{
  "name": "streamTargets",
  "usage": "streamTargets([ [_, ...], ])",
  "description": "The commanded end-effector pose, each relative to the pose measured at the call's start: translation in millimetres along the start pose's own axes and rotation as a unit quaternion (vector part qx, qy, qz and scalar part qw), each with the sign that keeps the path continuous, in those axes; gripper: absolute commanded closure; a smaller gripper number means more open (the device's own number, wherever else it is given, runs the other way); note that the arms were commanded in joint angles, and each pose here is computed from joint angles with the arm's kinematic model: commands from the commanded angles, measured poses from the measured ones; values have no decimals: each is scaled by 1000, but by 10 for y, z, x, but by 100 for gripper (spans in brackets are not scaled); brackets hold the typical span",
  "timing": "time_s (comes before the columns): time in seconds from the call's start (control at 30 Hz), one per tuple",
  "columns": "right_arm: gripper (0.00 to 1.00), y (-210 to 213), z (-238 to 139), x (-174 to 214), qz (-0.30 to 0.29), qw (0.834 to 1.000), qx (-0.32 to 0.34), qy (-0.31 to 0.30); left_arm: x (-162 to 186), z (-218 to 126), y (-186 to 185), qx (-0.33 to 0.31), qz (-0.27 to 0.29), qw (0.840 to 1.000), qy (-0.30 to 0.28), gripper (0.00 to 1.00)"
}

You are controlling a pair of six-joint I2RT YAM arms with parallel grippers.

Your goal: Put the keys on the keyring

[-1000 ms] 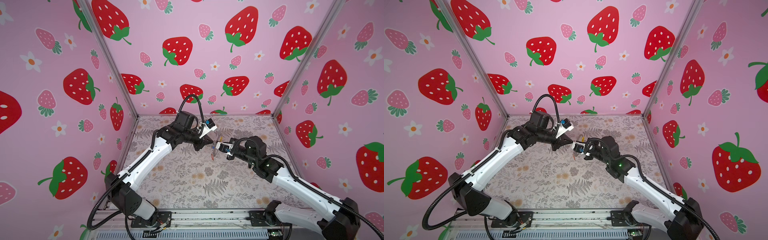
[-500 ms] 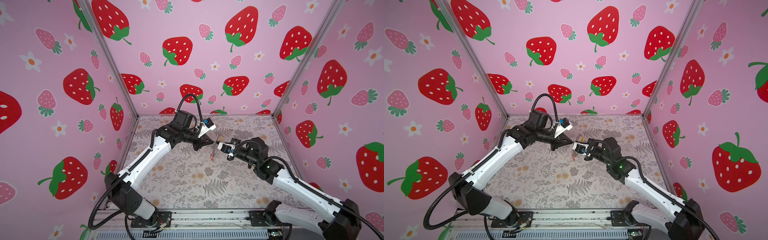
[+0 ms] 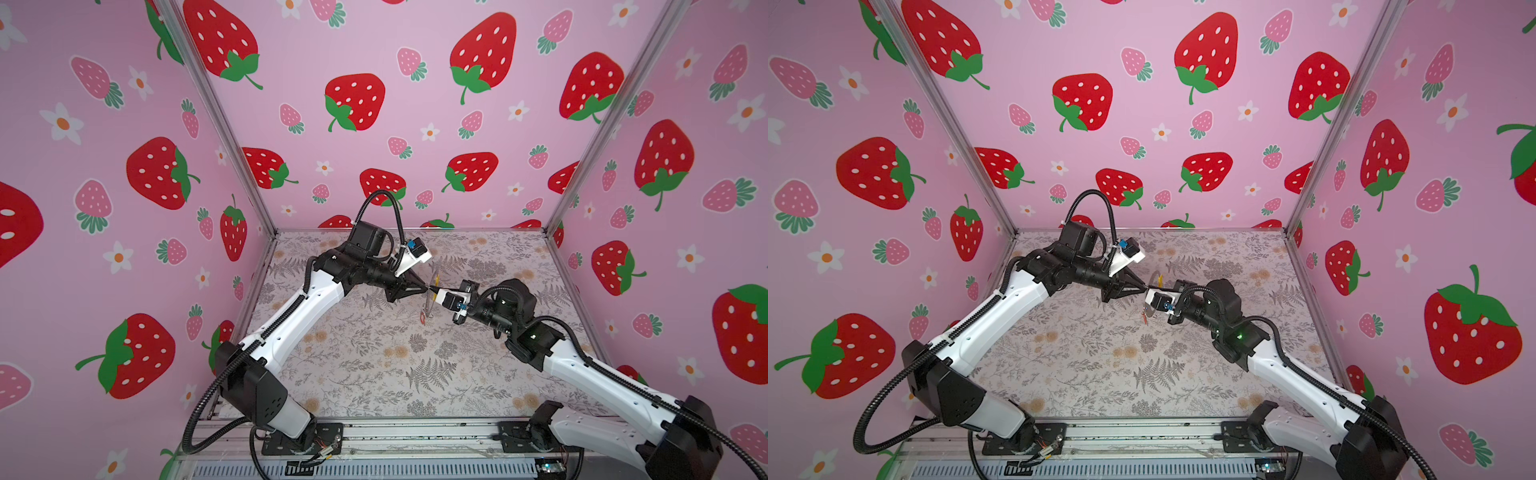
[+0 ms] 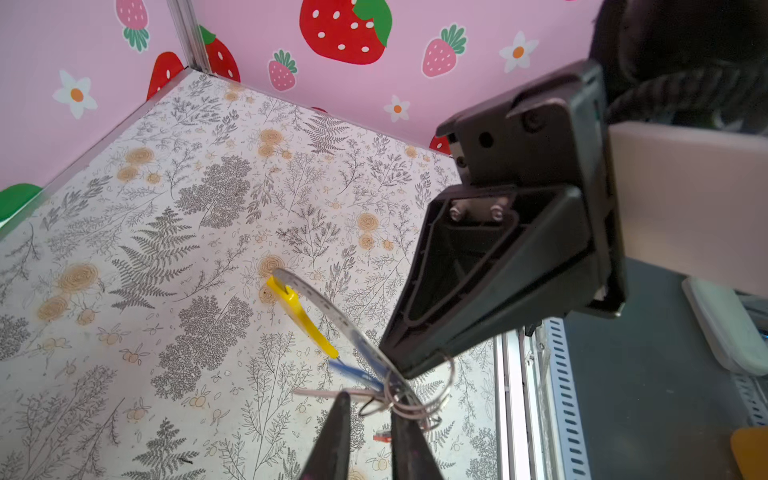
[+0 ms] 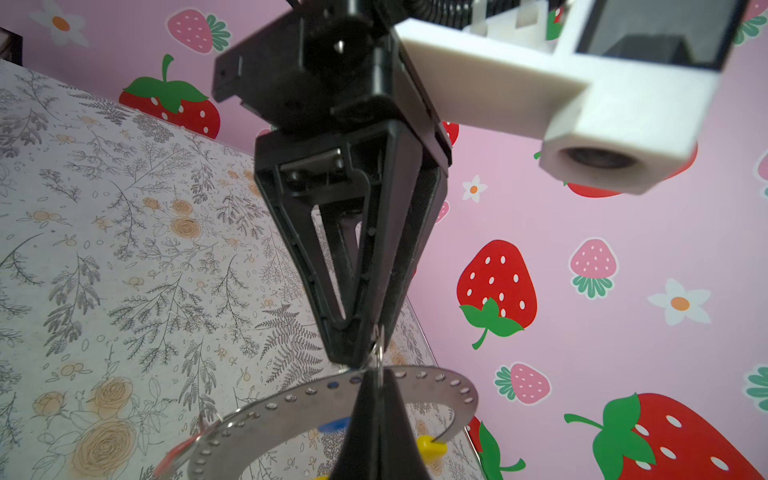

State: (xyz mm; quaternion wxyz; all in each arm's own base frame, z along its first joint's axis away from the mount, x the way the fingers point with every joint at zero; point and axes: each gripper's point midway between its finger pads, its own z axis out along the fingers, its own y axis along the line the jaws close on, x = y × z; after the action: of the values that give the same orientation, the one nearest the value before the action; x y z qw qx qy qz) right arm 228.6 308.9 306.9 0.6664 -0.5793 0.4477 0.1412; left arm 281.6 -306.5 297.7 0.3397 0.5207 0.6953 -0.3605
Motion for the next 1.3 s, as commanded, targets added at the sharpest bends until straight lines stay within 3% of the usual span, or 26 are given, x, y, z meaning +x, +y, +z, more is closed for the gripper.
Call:
streamTargets([
  [0.0,100,-8,-22,-120,12,999,-2,-40,-146,-140,44,-45,44,997,-35,73],
  [0.2,100,-28,-36,-110,42,998,-12,-55,-134,-316,87,-109,110,986,-60,68],
  [0.43,100,-38,-30,-86,59,996,-19,-60,-144,-401,-104,-112,225,963,-97,68],
  [0.6,100,-46,-34,-106,64,995,-25,-68,-227,-403,-175,-91,242,960,-108,72],
  [0.73,100,-51,-43,-112,71,994,-30,-75,-295,-391,-234,-81,263,955,-113,82],
  [1.0,100,-23,-46,-115,83,992,-51,-82,-324,-352,-330,-59,277,954,-101,83],
  [1.17,100,-29,-62,-149,81,991,-53,-88,-321,-295,-307,-53,268,958,-90,93],
  [1.2,100,-27,-68,-159,79,991,-54,-90,-322,-284,-293,-52,265,959,-87,99],
  [1.27,100,-38,-81,-178,76,991,-52,-92,-293,-255,-278,-45,258,962,-78,100],
])
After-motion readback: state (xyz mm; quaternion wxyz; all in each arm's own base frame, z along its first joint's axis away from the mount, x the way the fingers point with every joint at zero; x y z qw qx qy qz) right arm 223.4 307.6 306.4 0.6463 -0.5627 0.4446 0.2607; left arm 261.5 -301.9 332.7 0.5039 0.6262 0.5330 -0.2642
